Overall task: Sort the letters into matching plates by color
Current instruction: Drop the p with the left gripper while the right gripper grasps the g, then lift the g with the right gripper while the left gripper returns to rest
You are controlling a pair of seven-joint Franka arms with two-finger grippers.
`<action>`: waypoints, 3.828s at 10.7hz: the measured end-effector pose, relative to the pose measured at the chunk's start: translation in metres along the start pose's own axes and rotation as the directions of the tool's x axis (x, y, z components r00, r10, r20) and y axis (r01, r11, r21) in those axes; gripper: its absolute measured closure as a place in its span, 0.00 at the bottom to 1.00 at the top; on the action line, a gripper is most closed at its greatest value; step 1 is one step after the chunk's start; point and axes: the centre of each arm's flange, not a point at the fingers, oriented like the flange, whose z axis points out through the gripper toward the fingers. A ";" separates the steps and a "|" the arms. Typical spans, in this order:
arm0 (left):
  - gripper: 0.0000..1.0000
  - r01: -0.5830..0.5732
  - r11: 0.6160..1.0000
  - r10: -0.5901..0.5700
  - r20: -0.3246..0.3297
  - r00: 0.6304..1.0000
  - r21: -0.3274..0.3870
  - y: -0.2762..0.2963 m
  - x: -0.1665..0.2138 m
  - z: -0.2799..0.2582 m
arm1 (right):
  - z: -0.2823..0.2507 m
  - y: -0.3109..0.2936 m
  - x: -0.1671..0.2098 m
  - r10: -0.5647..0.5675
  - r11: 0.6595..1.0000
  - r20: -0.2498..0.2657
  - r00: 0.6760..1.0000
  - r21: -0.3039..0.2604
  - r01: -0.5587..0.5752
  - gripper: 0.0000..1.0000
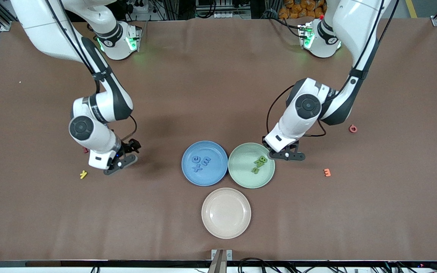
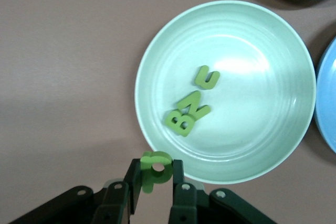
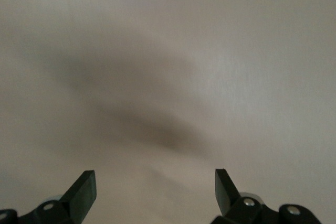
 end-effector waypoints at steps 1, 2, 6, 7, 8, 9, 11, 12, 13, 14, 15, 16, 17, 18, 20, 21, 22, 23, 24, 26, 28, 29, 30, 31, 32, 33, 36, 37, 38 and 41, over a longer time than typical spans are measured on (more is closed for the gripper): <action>0.73 0.005 1.000 -0.005 0.010 1.000 -0.007 0.008 -0.001 0.008 | 0.003 0.005 -0.024 -0.029 1.000 0.007 1.000 0.001 0.029 0.00; 0.73 0.017 1.000 -0.017 0.017 1.000 -0.018 0.019 -0.001 0.013 | 0.004 0.010 -0.047 -0.055 0.999 0.012 0.998 0.003 0.054 0.00; 0.73 0.047 0.998 -0.046 0.023 0.999 -0.050 0.045 0.006 0.025 | -0.001 0.031 -0.104 -0.079 0.997 0.027 0.996 0.008 0.079 0.00; 0.73 0.054 0.997 -0.052 0.023 0.998 -0.054 0.048 0.008 0.027 | 0.000 0.039 -0.116 -0.088 0.996 0.021 0.996 0.005 0.088 0.00; 0.73 0.058 0.997 -0.057 0.021 0.998 -0.057 0.049 0.010 0.028 | 0.005 0.049 -0.131 -0.098 0.995 0.011 0.995 0.001 0.098 0.00; 0.73 0.060 0.996 -0.059 0.018 0.998 -0.060 0.050 0.013 0.028 | 0.013 0.058 -0.145 -0.106 0.994 0.003 0.994 -0.002 0.106 0.00; 0.67 0.063 0.996 -0.062 0.020 0.998 -0.060 0.051 0.014 0.031 | 0.024 0.064 -0.164 -0.123 0.992 0.002 0.992 0.000 0.123 0.00; 0.55 0.065 0.996 -0.064 0.020 0.998 -0.060 0.050 0.014 0.031 | 0.028 0.064 -0.171 -0.129 0.992 0.001 0.992 0.000 0.129 0.00; 0.41 0.067 0.996 -0.066 0.018 0.998 -0.062 0.051 0.016 0.030 | 0.031 0.065 -0.176 -0.136 0.991 0.002 0.991 0.002 0.136 0.00; 0.30 0.069 0.996 -0.068 0.015 0.998 -0.063 0.050 0.017 0.028 | 0.034 0.065 -0.181 -0.135 0.991 0.005 0.991 0.005 0.134 0.00; 0.16 0.072 0.995 -0.071 0.010 0.997 -0.065 0.049 0.019 0.026 | 0.037 0.065 -0.187 -0.131 0.991 0.007 0.991 0.007 0.131 0.00; 0.03 0.076 0.995 -0.076 0.003 0.997 -0.068 0.047 0.023 0.023 | 0.040 0.064 -0.192 -0.128 0.992 0.001 0.992 0.003 0.128 0.00; 0.00 0.085 0.994 -0.087 -0.015 0.996 -0.073 0.042 0.031 0.015 | 0.043 0.064 -0.196 -0.127 0.992 -0.002 0.992 0.001 0.127 0.00; 0.00 0.102 0.992 -0.105 -0.043 0.994 -0.074 0.031 0.043 0.001 | 0.045 0.062 -0.199 -0.128 0.992 0.000 0.992 0.003 0.128 0.00; 0.00 0.103 0.994 -0.106 -0.084 0.991 -0.041 -0.008 0.064 -0.038 | 0.049 0.058 -0.203 -0.130 0.991 -0.007 0.991 -0.001 0.130 0.00; 0.00 0.086 0.996 -0.087 -0.087 0.992 -0.018 -0.028 0.070 -0.054 | 0.051 0.056 -0.205 -0.131 0.991 -0.009 0.991 -0.002 0.131 0.00; 0.00 0.070 0.998 -0.070 -0.084 0.994 -0.001 -0.049 0.075 -0.071 | 0.054 0.055 -0.206 -0.131 0.991 -0.011 0.991 -0.003 0.131 0.00; 0.00 0.063 0.998 -0.062 -0.081 0.995 0.011 -0.070 0.079 -0.087 | 0.056 0.054 -0.207 -0.131 0.991 -0.013 0.991 -0.004 0.131 0.00; 0.00 0.066 0.998 -0.064 -0.073 0.995 0.023 -0.091 0.081 -0.103 | 0.058 0.054 -0.206 -0.132 0.991 -0.019 0.991 -0.007 0.132 0.00; 0.00 0.107 0.993 -0.105 -0.041 0.994 0.051 -0.124 0.077 -0.141 | 0.064 0.053 -0.207 -0.132 0.991 -0.020 0.991 -0.006 0.132 0.00; 0.00 0.178 0.983 -0.177 -0.040 0.983 0.042 -0.162 0.074 -0.180 | 0.065 0.053 -0.207 -0.132 0.991 -0.021 0.991 -0.006 0.132 0.04; 0.00 0.211 0.977 -0.210 -0.040 0.977 0.029 -0.178 0.071 -0.200 | 0.065 0.053 -0.207 -0.133 0.991 -0.022 0.991 -0.007 0.132 0.06; 0.00 0.228 0.973 -0.226 -0.046 0.973 0.029 -0.188 0.066 -0.219 | 0.065 0.052 -0.207 -0.133 0.991 -0.024 0.991 -0.008 0.133 0.12; 0.00 0.233 0.972 -0.232 -0.053 0.971 0.031 -0.191 0.060 -0.238 | 0.064 0.053 -0.207 -0.133 0.991 -0.027 0.991 -0.011 0.133 0.27; 0.00 0.237 0.971 -0.235 -0.058 0.970 0.034 -0.192 0.053 -0.258 | 0.062 0.054 -0.206 -0.133 0.991 -0.032 0.991 -0.015 0.133 0.38; 0.00 0.249 0.968 -0.246 -0.057 0.968 0.040 -0.199 0.045 -0.280 | 0.062 0.054 -0.206 -0.133 0.991 -0.032 0.991 -0.016 0.133 0.39; 0.00 0.222 0.973 -0.219 -0.043 0.975 0.059 -0.229 0.030 -0.323 | 0.060 0.054 -0.205 -0.134 0.991 -0.038 0.990 -0.022 0.134 0.55; 0.00 0.216 0.974 -0.214 -0.042 0.976 0.063 -0.236 0.025 -0.333 | 0.059 0.054 -0.205 -0.135 0.991 -0.039 0.990 -0.022 0.134 0.57; 0.00 0.216 0.974 -0.213 -0.047 0.976 0.065 -0.243 0.020 -0.345 | 0.059 0.054 -0.204 -0.135 0.991 -0.039 0.990 -0.023 0.134 0.59; 0.00 0.222 0.973 -0.218 -0.067 0.974 0.065 -0.253 0.017 -0.371 | 0.058 0.054 -0.204 -0.138 0.990 -0.042 0.990 -0.026 0.137 0.73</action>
